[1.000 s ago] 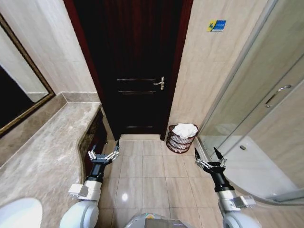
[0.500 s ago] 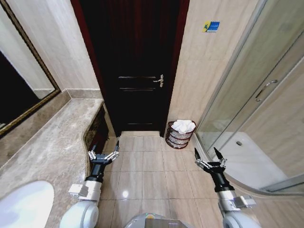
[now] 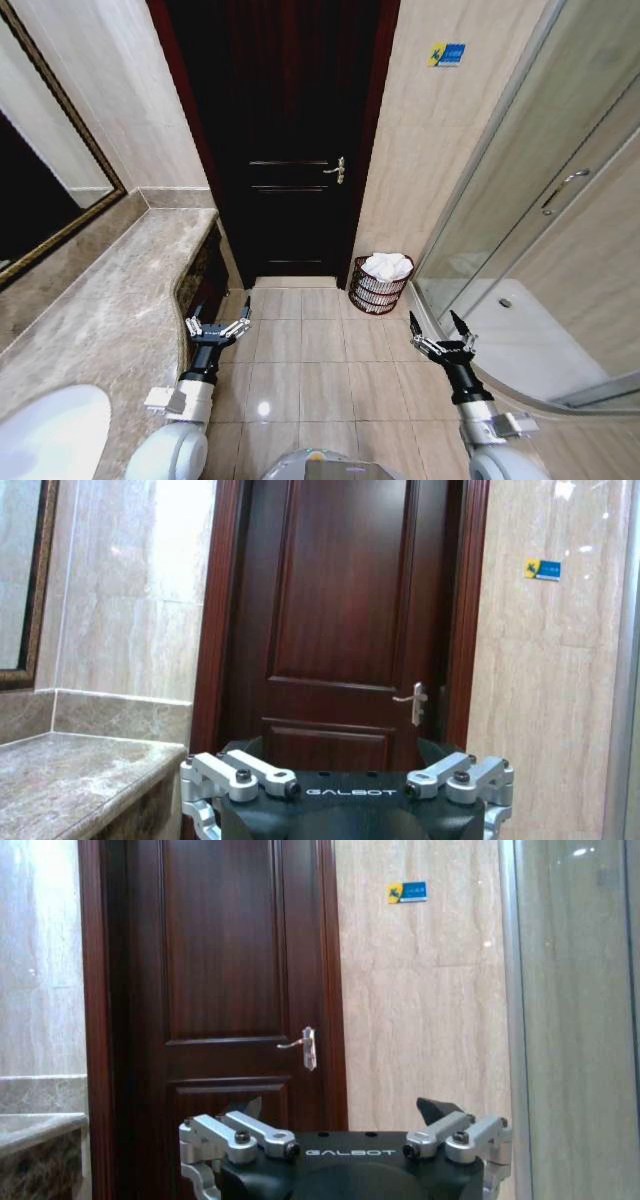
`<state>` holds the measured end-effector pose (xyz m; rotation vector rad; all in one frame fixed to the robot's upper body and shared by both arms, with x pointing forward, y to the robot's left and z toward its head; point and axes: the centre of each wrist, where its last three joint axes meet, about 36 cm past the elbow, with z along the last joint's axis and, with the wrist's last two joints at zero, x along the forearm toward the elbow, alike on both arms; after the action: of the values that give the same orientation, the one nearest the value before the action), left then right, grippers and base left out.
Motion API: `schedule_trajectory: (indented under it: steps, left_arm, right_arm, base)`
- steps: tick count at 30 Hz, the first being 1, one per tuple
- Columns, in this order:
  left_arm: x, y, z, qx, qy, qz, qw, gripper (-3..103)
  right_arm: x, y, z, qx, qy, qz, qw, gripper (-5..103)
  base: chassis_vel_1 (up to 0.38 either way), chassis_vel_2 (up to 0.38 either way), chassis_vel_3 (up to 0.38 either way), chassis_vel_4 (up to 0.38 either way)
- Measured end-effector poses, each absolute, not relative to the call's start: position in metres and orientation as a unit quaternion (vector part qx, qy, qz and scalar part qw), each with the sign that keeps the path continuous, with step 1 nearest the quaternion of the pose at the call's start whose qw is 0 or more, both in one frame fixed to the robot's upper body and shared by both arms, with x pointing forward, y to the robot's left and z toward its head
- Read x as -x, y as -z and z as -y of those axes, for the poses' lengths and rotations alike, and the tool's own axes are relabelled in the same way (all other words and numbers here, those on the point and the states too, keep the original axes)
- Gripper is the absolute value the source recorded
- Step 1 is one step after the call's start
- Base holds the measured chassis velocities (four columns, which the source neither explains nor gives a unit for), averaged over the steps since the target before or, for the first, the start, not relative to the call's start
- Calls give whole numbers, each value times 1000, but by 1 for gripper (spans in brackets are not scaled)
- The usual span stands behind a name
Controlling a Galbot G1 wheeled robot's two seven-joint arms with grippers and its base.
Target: Discard the used towel into the hamper.
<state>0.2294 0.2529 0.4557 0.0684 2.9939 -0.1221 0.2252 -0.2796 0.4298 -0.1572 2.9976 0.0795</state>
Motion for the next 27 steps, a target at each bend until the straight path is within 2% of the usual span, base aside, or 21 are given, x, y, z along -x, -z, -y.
schedule_trajectory:
  steps: [22,27]
  left_arm:
    - [-229,-456,-253,-23,41,-996,72,100]
    - [-229,-456,-253,-23,41,-996,72,100]
  right_arm:
    - [-225,-428,280,51,-27,-996,71,100]
    - [-222,-404,285,34,-33,-995,90,100]
  base:
    - [0,0,0,0]
    - [0,0,0,0]
